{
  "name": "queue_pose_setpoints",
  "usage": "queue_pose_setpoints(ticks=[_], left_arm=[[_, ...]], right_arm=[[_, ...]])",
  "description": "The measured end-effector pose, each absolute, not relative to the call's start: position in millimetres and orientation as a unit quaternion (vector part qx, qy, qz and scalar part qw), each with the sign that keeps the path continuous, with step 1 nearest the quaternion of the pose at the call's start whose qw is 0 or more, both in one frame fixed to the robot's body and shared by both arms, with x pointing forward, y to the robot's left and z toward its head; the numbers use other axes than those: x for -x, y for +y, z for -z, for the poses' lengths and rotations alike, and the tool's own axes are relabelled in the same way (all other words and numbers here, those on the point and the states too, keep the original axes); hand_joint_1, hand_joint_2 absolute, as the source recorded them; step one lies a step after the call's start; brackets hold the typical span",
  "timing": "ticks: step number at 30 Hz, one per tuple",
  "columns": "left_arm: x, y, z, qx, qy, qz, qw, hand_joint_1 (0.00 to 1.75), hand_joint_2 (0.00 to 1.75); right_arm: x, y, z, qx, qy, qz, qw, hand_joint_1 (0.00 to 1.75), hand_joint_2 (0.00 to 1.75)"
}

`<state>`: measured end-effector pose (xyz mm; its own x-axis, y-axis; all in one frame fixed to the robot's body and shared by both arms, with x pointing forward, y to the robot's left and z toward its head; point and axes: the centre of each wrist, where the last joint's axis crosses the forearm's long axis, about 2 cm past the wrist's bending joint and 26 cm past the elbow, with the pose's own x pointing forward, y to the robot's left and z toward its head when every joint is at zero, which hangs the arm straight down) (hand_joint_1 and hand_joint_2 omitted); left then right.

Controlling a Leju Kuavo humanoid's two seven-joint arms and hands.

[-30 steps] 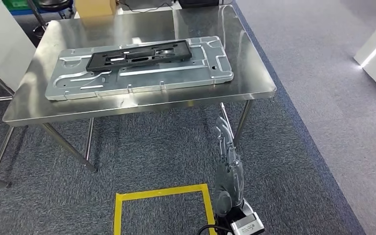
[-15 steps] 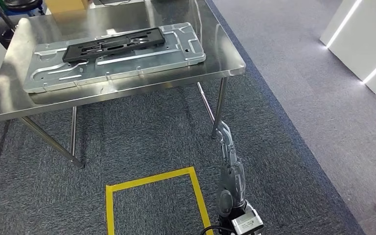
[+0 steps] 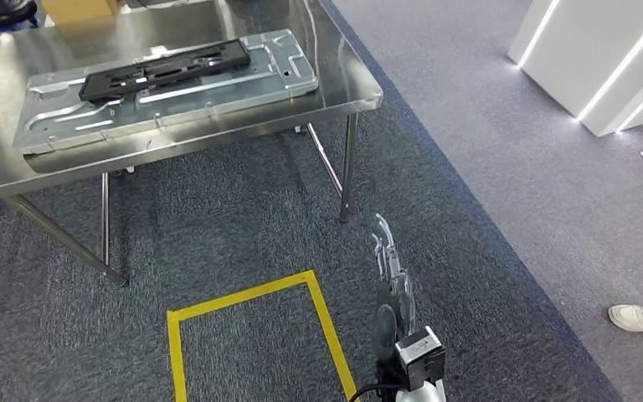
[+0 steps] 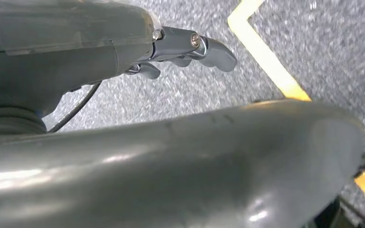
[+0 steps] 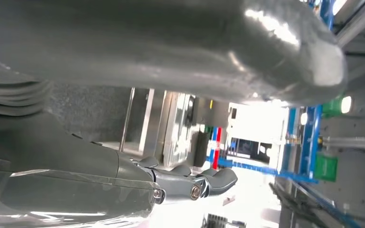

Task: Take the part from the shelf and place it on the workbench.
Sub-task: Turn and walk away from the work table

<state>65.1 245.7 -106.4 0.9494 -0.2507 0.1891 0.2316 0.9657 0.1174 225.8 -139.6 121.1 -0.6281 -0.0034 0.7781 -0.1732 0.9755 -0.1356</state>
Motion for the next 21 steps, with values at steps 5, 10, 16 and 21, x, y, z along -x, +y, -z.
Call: queue_pose_setpoints(ticks=[5, 10, 16, 21], left_arm=[[-64, 244, 106, -0.047, -0.099, 0.124, 0.986, 0.0, 0.0], [-60, 243, 107, -0.046, -0.097, 0.125, 0.986, 0.0, 0.0], [-59, 243, 107, -0.044, -0.101, 0.125, 0.986, 0.0, 0.0], [-57, 243, 107, -0.044, -0.101, 0.127, 0.986, 0.0, 0.0]], right_arm=[[-237, -153, -98, -0.026, -0.866, -0.109, 0.488, 0.0, 0.0], [-246, -183, -42, 0.039, -0.79, -0.121, 0.6, 0.0, 0.0], [-219, -235, 37, 0.116, -0.605, -0.123, 0.779, 0.0, 0.0], [-172, -254, 73, 0.134, -0.439, -0.122, 0.88, 0.0, 0.0]])
